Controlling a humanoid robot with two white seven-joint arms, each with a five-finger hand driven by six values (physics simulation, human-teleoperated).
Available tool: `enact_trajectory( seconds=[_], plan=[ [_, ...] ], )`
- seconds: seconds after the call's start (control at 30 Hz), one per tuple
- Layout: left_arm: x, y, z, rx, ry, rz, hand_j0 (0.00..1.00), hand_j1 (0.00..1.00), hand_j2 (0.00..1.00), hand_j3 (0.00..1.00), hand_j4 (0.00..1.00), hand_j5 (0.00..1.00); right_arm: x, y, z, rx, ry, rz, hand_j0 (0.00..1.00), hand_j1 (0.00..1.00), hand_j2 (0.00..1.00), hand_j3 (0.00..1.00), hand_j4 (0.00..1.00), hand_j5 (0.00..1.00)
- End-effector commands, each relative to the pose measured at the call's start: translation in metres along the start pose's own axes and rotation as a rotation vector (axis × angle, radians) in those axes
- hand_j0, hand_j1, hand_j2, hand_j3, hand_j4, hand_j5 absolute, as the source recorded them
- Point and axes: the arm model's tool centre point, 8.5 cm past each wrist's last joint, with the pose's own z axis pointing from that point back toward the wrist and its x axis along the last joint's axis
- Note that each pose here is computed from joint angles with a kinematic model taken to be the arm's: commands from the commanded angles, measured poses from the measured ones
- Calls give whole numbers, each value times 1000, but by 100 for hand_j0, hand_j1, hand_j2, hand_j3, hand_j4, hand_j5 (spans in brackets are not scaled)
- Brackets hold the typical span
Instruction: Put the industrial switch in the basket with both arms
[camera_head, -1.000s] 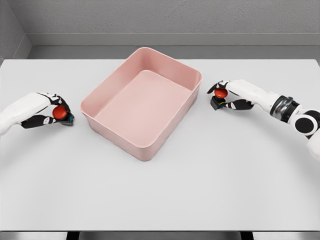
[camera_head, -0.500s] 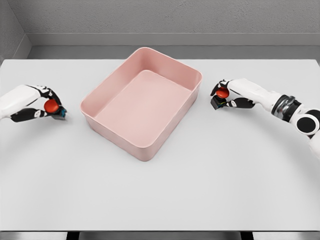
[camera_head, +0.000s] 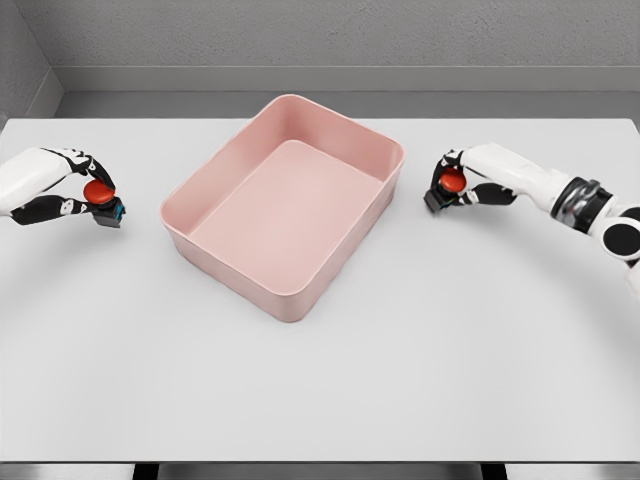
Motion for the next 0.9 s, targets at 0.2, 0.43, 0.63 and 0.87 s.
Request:
enact_trajectory(
  seconds=[0.2, 0.43, 0.63, 0.87],
  plan=[
    [4, 6, -5, 21, -17, 0, 45, 45, 45, 45, 45, 45, -1, -16, 7, -12, 1, 11, 38, 38, 38, 38, 38, 38],
    [16, 20, -14, 49, -59, -24, 45, 45, 45, 45, 45, 45, 4, -25, 10, -27, -14, 28, 38, 38, 38, 38, 38, 38],
    [34, 41, -30, 101, -121, -52, 43, 43, 43, 43, 43, 43, 3, -27, 12, -28, -10, 32, 38, 38, 38, 38, 38, 38],
    [109, 54, -58, 169, -346, -90, 43, 43, 43, 43, 43, 43, 3, -30, 16, -27, -11, 43, 38, 38, 38, 38, 38, 38]
  ],
)
